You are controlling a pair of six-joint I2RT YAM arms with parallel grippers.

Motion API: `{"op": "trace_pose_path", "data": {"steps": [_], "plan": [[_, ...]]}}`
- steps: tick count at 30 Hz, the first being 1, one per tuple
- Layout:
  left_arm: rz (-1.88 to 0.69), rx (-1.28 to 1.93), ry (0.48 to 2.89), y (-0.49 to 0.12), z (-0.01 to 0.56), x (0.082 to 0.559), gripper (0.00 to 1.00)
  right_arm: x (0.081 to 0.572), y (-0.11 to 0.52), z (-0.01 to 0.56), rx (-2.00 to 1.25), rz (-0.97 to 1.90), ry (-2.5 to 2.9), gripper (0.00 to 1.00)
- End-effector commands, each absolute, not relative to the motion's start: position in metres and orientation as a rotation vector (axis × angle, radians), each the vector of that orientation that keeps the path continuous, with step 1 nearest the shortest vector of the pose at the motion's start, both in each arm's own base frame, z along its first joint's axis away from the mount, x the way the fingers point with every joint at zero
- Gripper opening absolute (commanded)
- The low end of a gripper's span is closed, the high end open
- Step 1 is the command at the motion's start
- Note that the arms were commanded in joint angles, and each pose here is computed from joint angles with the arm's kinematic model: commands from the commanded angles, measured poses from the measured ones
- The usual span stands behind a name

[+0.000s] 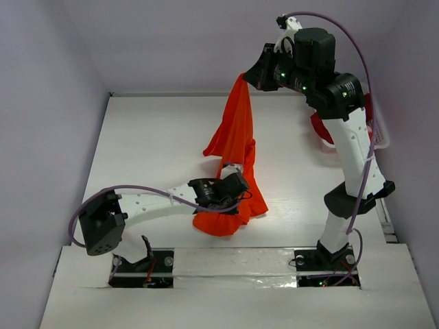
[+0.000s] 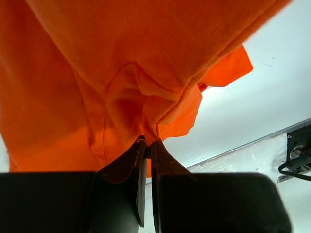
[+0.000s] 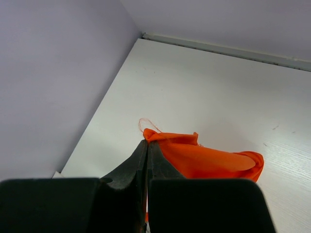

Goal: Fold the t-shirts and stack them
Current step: Flatten out the tshirt

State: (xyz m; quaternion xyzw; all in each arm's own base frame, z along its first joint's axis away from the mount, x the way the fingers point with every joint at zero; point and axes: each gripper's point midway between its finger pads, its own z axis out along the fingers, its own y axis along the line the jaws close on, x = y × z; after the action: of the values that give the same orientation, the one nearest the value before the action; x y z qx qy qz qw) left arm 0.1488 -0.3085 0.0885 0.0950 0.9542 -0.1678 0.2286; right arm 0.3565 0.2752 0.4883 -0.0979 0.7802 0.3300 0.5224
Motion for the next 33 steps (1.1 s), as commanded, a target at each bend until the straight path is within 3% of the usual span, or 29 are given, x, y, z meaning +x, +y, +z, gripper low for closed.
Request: {"op": "trace_pose_path", "data": {"steps": [1, 10, 15, 24, 33], "plan": [[-0.466, 0.228, 2.590, -0.308, 0.112, 0.158, 0.00, 0.361, 0.258, 0.514, -0.187, 0.759, 1.775, 0.00], [-0.401, -0.044, 2.418, -0.218, 0.239, 0.182, 0.00, 0.408, 0.193, 0.479, 0.048, 0.577, 1.875, 0.00], [-0.278, -0.213, 2.279, -0.151, 0.291, 0.208, 0.00, 0.416, 0.173, 0.491, 0.078, 0.562, 1.837, 0.00], [-0.281, -0.339, 2.129, -0.114, 0.352, 0.214, 0.00, 0.376, 0.176, 0.530, 0.025, 0.719, 1.755, 0.00], [-0.352, -0.376, 1.868, -0.082, 0.456, 0.216, 0.00, 0.315, 0.151, 0.596, -0.011, 0.759, 1.561, 0.00]]}}
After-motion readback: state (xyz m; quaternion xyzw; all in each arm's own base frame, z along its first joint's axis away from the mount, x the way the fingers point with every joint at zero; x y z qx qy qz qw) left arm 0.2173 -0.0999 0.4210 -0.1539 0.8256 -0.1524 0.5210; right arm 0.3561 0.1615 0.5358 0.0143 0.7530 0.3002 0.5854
